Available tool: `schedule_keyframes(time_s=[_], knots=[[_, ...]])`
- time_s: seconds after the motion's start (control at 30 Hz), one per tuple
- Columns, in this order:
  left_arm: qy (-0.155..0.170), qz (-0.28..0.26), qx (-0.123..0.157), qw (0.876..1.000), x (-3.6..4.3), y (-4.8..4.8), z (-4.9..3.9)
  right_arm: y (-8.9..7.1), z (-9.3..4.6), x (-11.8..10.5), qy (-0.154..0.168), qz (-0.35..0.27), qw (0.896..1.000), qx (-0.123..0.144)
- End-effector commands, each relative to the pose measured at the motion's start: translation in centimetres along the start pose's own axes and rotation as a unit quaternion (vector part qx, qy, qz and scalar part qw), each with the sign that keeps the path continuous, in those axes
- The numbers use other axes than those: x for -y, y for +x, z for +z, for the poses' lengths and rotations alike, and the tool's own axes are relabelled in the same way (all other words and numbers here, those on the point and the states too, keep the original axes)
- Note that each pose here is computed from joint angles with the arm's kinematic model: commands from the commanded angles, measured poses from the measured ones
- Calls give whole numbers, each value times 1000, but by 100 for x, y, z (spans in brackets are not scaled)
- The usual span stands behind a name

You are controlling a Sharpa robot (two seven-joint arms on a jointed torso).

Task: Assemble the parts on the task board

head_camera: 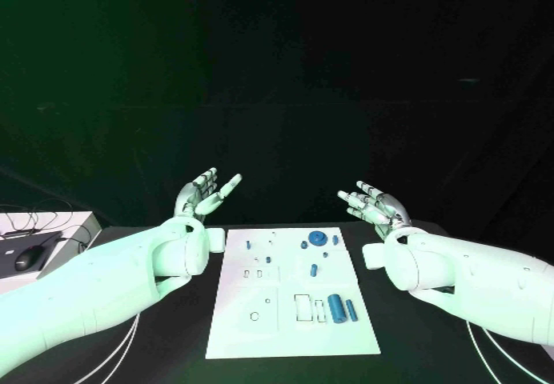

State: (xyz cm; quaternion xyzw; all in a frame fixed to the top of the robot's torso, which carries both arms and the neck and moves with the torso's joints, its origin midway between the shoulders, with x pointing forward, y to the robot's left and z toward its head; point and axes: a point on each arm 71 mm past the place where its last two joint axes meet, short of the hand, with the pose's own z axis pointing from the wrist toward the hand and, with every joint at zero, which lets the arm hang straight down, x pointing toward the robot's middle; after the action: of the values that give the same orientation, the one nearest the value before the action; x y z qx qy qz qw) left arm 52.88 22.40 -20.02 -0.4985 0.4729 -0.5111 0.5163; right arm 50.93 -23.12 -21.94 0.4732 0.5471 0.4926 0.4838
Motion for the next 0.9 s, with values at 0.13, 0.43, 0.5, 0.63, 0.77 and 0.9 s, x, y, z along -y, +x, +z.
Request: schedule_keyframes(time_s=[0.13, 0.43, 0.5, 0.63, 0.77, 0.9], knots=[[1, 4, -52, 999, 20, 66, 42, 10, 97, -15, 26, -6, 995, -100], [-2, -9, -77, 997, -12, 79, -14, -93, 173, -119, -91, -198, 970, -110], [-1, -9, -90, 996, -9, 80, -33, -82, 176, -110, -96, -236, 960, -121], [4, -1, -120, 993, -1, 104, -106, -54, 189, -90, -101, -315, 933, -142], [6, 3, -141, 990, 18, 116, -191, -20, 195, -91, -109, -372, 909, -151], [9, 5, -156, 988, 69, 114, -285, 40, 202, -134, -124, -436, 879, -149]])
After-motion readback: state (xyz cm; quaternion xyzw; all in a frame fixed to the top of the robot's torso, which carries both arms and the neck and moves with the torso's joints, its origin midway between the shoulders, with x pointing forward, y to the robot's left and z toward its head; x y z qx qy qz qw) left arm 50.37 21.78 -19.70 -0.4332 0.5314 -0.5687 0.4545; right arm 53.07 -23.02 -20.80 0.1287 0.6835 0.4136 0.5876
